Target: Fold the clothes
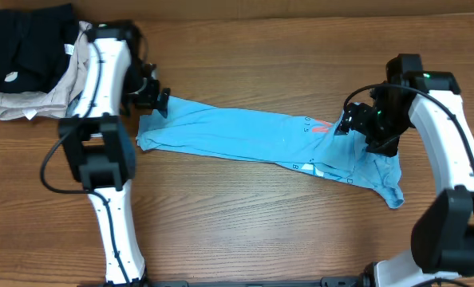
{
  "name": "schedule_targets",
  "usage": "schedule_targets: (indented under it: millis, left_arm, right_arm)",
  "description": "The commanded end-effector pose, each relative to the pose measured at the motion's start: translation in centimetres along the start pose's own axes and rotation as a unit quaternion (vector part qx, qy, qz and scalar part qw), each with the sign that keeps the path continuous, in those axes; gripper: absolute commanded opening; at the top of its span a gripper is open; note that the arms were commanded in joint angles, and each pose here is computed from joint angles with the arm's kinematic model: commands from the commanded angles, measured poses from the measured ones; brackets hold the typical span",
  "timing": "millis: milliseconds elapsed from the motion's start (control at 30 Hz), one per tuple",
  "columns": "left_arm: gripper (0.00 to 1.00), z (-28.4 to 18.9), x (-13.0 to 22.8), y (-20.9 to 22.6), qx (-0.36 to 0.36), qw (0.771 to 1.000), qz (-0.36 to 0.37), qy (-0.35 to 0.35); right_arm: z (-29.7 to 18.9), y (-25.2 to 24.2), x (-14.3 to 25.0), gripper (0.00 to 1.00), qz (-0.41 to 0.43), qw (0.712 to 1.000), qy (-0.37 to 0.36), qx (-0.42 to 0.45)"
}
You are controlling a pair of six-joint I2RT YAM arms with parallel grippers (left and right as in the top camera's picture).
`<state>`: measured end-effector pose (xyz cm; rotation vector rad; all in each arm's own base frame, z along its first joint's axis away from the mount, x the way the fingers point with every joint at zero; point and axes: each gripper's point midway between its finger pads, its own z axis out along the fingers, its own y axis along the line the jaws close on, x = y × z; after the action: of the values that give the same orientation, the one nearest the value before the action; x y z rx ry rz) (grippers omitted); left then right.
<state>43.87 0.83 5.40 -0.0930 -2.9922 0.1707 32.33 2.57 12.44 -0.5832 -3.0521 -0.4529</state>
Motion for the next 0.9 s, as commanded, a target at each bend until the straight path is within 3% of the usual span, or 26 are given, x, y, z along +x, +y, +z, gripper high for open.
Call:
schedule_targets:
  millis: [0,267,433,600,667,767,867]
  left_arm:
    - [1.00,-0.6,0.0,-1.4,0.107,0.993,0.048,-0.029]
    - [1.00,2.3,1.1,-1.4,0.114,0.992,0.057,0.000]
    - [0.93,5.1,1.5,-1.5,0.116,0.992,0.051,0.011]
    - [0.73,5.4,1.9,-1.6,0.118,0.992,0.051,0.018]
    - [0.52,5.5,2.1,-1.8,0.118,0.991,0.053,0.023]
    - [0.04,5.5,2.2,-2.4,0.115,0.991,0.059,0.027]
    - [0.04,5.0,1.8,-2.4,0.110,0.992,0.061,0.021]
  right_arm:
    - [-2.6,1.7,0.0,0.89,-0.032,0.998,-0.033,-0.035]
    - [-2.7,1.7,0.0,0.89,-0.032,0.998,-0.033,-0.035]
    - [-2.7,1.5,-0.2,0.89,-0.030,0.998,-0.039,-0.031]
    - [-2.7,1.7,-0.7,0.89,-0.033,0.998,-0.049,-0.034]
    - [-2.8,1.8,-1.0,0.89,-0.035,0.997,-0.054,-0.036]
    - [-2.8,1.9,-1.2,0.89,-0.036,0.997,-0.059,-0.037]
    - [-2.8,1.8,-1.3,0.89,-0.036,0.997,-0.061,-0.034]
